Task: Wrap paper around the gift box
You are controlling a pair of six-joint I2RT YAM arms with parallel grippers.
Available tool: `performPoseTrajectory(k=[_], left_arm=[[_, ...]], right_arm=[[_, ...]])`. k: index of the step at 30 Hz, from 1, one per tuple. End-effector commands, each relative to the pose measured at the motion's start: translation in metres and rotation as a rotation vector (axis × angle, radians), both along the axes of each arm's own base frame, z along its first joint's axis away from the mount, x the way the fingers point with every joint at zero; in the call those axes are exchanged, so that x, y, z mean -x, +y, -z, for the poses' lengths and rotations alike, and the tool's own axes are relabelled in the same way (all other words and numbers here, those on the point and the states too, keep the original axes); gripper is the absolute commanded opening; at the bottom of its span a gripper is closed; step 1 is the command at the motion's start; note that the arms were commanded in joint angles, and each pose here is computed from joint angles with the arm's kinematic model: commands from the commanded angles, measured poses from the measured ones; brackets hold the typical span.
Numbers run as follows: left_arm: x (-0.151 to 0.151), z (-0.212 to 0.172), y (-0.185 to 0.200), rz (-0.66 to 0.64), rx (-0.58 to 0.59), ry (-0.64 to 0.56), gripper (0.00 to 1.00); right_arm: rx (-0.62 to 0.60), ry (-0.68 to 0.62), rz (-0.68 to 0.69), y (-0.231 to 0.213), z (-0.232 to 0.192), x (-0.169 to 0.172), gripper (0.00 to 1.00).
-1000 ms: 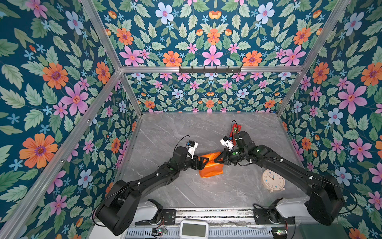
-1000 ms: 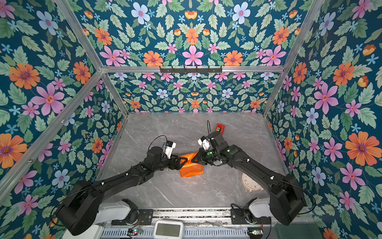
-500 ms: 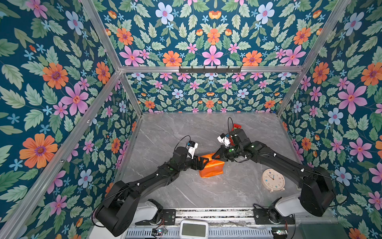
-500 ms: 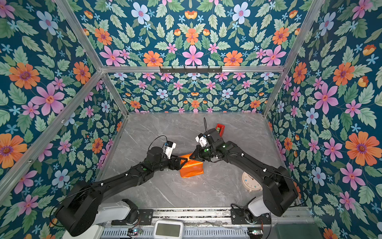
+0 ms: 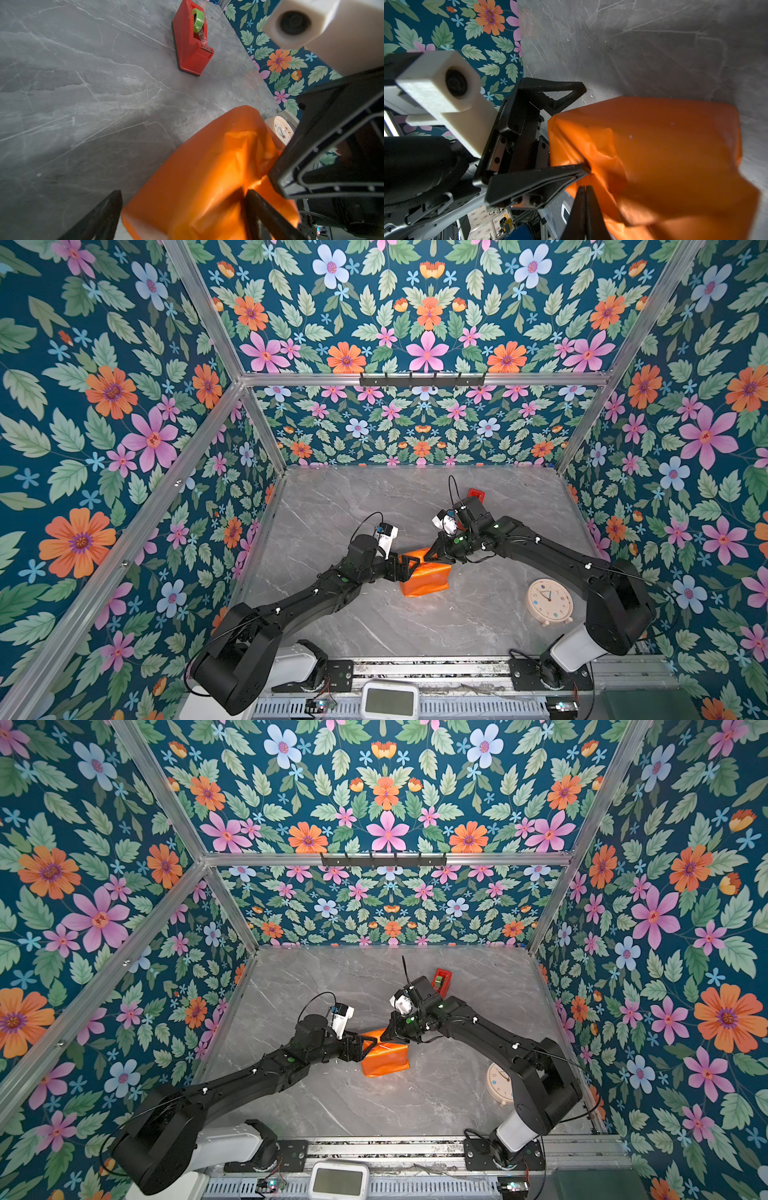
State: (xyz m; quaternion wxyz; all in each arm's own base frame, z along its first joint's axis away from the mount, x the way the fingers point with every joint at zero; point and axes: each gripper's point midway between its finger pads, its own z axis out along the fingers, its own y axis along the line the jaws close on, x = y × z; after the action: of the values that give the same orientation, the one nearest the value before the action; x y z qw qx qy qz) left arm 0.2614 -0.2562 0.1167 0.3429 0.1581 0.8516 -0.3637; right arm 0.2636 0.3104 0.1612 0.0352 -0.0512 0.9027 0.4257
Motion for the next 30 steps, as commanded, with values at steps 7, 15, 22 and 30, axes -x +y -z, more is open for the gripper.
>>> performPoseTrajectory(k=[7,15,22,30], left_arm=[[0.018,0.037,0.017,0.011,-0.138,0.098,0.94],[0.018,0.038,0.018,0.011,-0.141,0.101,0.94],[0.018,0.039,0.018,0.011,-0.145,0.102,0.93],[0.016,0.035,0.016,0.010,-0.138,0.097,0.94]], right_arm=[[-0.128,0.013,-0.057,-0.002,-0.021,0.002,0.12],[-0.097,-0.017,-0.090,-0.003,-0.023,0.012,0.12],[-0.051,0.031,-0.095,0.001,0.001,0.013,0.07],[0.059,0.062,-0.109,-0.008,0.033,0.032,0.04]])
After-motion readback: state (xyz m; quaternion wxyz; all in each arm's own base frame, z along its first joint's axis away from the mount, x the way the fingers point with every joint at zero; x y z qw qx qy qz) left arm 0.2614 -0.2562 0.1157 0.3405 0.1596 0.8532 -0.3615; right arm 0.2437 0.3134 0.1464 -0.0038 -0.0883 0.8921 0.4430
